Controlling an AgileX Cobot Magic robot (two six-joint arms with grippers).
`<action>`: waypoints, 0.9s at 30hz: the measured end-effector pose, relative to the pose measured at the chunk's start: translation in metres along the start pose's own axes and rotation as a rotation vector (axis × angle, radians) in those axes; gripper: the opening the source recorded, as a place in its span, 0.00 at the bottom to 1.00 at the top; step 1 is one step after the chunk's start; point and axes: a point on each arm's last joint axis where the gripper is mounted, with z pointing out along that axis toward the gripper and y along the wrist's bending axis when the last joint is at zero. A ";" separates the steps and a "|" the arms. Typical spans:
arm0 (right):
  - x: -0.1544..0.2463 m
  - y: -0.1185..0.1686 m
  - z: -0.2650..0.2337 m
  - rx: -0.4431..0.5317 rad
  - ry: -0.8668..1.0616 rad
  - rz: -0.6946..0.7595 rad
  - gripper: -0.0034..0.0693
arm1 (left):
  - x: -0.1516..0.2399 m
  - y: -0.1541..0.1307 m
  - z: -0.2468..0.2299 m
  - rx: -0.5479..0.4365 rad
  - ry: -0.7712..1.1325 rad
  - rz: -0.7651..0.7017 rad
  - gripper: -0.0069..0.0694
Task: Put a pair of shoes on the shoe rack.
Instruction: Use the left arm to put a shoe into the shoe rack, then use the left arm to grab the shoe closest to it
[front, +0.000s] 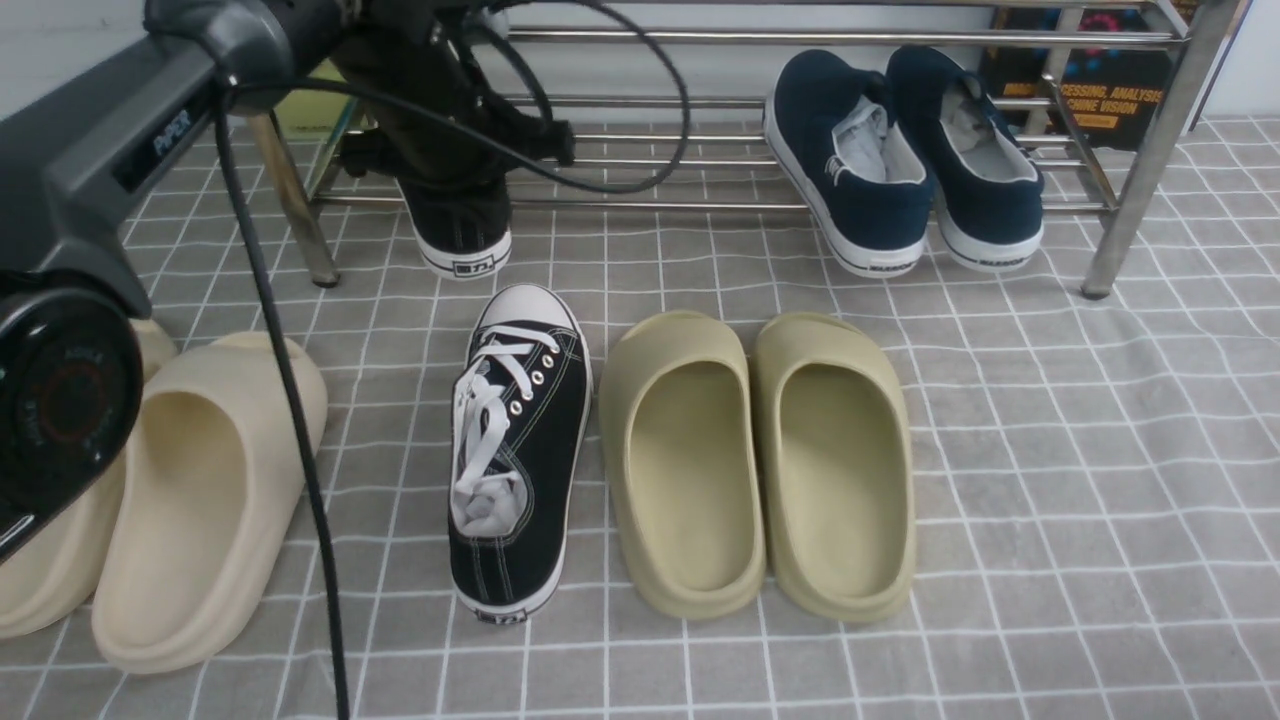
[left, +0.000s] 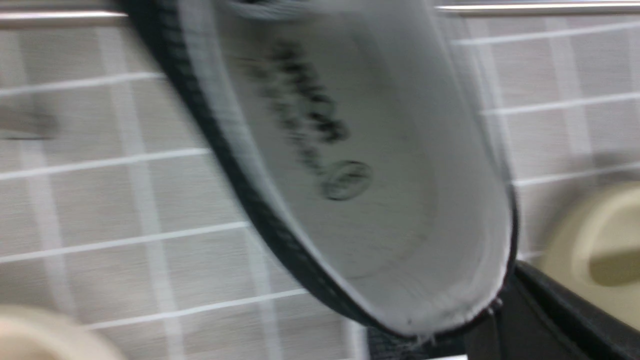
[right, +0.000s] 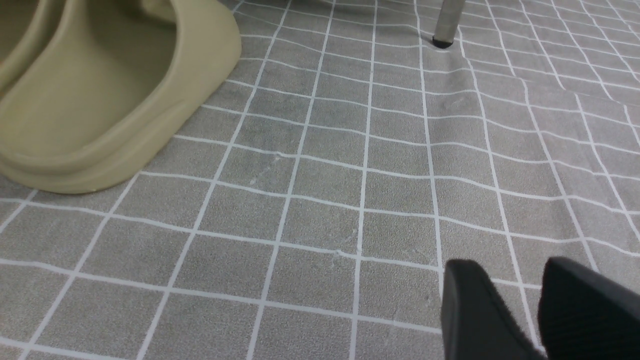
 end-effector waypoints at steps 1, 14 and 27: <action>0.000 0.000 0.000 0.000 0.000 0.000 0.38 | 0.000 0.002 0.000 -0.024 0.000 0.003 0.07; 0.000 0.000 0.000 0.000 0.000 0.000 0.38 | -0.004 0.014 -0.049 -0.159 -0.059 -0.005 0.07; 0.000 0.000 0.000 0.000 0.000 0.000 0.38 | 0.076 0.004 -0.113 0.056 0.119 -0.021 0.07</action>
